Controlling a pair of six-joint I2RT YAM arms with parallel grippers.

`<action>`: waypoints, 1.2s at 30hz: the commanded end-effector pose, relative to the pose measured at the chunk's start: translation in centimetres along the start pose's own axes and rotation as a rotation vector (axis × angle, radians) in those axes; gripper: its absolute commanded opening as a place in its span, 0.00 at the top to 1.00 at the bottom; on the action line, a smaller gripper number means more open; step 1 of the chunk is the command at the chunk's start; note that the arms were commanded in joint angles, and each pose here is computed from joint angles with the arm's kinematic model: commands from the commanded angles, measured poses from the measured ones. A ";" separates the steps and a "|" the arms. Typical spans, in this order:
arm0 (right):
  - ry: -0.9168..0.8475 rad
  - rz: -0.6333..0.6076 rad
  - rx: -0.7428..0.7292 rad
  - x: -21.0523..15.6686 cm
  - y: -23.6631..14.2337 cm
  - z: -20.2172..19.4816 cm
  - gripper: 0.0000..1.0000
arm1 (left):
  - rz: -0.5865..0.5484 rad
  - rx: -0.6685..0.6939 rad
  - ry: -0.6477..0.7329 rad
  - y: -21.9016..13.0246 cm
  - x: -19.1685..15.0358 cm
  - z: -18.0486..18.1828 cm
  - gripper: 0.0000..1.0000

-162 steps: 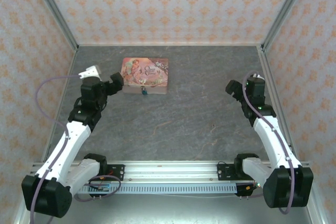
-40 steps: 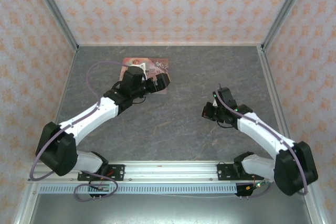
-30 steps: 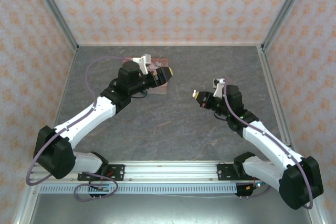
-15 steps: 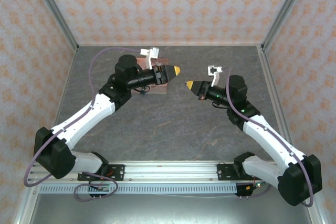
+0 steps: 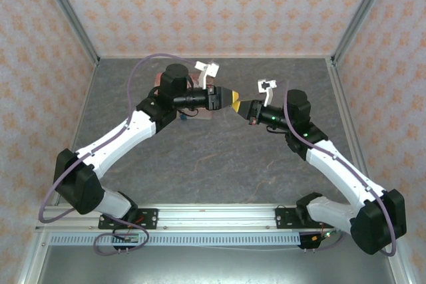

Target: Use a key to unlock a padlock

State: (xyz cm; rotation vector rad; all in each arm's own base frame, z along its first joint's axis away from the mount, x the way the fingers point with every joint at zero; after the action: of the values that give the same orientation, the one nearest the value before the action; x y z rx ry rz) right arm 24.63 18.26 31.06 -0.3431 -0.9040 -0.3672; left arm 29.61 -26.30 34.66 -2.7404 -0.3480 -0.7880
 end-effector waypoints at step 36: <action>-0.048 -0.021 0.010 0.7 -0.1 0.7 1.00 | 0.046 0.043 0.000 0.7 -0.3 0.8 0.83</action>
State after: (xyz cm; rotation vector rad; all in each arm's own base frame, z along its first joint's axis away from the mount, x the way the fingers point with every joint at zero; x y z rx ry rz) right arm 24.60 18.23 30.71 -0.3572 -0.8937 -0.3592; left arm 30.13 -26.41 32.70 -2.6840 -0.3215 -0.7059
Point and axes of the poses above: each hand's point on the last joint's axis, 136 mm out from that joint toward the fingers, its own y axis out along the fingers, its own z axis along the line the jaws close on, x = y × z, the point moved 7 cm from there along -y, back along the fingers, and after that the axes turned 9 degrees about -y, right-handed, at the moved point
